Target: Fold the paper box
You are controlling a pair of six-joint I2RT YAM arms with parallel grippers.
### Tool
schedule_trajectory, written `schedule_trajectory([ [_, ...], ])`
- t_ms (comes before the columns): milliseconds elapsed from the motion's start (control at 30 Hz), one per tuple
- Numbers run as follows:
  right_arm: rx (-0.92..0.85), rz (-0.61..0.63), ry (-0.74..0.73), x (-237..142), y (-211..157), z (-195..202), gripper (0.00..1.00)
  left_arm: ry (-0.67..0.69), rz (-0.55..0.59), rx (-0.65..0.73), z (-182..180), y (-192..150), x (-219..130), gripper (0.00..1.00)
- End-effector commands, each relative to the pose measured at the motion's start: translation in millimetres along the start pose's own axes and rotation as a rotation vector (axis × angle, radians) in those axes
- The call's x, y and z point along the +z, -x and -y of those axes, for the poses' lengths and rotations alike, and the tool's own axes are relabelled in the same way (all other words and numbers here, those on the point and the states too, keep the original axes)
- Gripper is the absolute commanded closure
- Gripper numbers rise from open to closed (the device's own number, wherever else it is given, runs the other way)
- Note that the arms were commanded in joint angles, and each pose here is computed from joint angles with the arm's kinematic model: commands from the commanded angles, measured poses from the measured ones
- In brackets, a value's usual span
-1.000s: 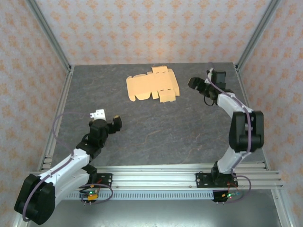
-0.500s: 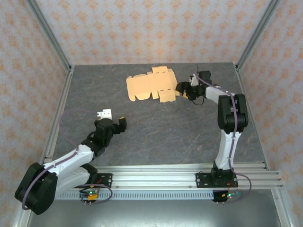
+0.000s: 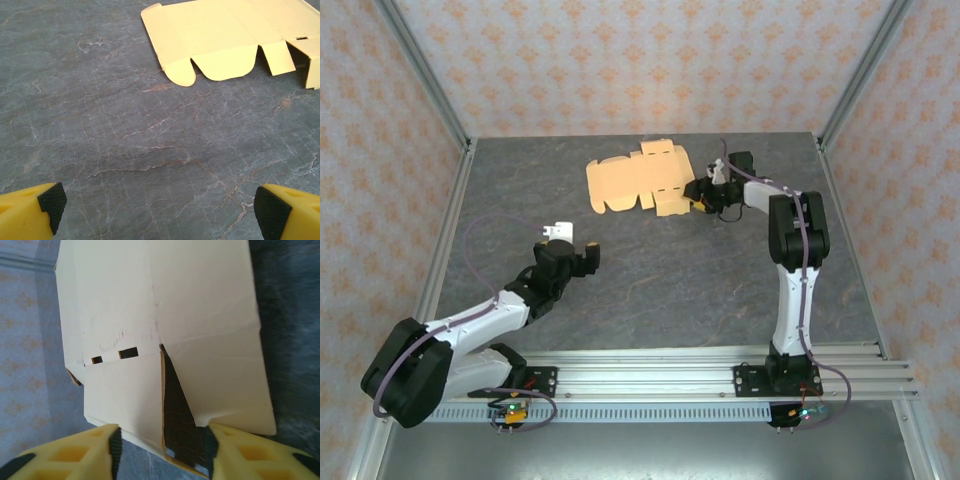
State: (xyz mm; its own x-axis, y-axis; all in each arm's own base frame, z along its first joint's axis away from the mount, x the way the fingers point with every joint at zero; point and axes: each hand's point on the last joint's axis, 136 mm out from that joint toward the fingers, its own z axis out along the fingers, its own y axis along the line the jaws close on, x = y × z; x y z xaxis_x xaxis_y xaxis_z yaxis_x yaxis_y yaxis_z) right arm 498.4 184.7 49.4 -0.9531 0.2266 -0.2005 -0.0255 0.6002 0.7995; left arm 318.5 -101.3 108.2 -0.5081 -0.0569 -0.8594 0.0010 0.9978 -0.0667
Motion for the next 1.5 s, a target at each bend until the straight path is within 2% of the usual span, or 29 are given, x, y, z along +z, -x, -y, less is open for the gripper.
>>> schedule_trajectory([
  [0, -0.011, -0.062, 0.061, 12, -8, -10, 0.57, 0.032, 0.014, 0.024, -1, 11, 0, 0.00],
  [200, -0.021, -0.092, 0.115, 16, -9, -17, 0.74, 0.039, 0.000, 0.032, 0, 10, 3, 0.00],
  [400, -0.047, -0.069, 0.162, 2, -14, -37, 0.92, 0.046, -0.011, 0.044, 2, 10, 5, 0.00],
  [533, -0.065, -0.022, 0.159, -15, -23, -48, 0.93, 0.047, -0.012, 0.052, 4, 10, 5, 0.00],
  [667, -0.116, 0.037, 0.089, -38, -32, -54, 0.94, 0.047, -0.010, 0.053, 4, 11, 5, 0.00],
  [900, -0.319, 0.105, -0.242, -97, -45, -67, 0.98, 0.048, -0.001, 0.051, 3, 11, 3, 0.00],
  [1133, -0.796, 0.165, -0.843, -159, -48, -102, 0.99, 0.060, 0.015, 0.041, 1, 13, 0, 0.00],
  [1267, -1.053, 0.159, -1.065, -170, -51, -121, 1.00, 0.107, 0.053, 0.003, -12, 15, -8, 0.00],
  [1333, -1.249, 0.144, -1.148, -163, -63, -131, 1.00, 0.121, 0.079, -0.021, -18, 15, -13, 0.00],
  [1467, -1.536, 0.130, -1.179, -148, -86, -151, 1.00, 0.136, 0.119, -0.053, -28, 14, -22, 0.00],
])
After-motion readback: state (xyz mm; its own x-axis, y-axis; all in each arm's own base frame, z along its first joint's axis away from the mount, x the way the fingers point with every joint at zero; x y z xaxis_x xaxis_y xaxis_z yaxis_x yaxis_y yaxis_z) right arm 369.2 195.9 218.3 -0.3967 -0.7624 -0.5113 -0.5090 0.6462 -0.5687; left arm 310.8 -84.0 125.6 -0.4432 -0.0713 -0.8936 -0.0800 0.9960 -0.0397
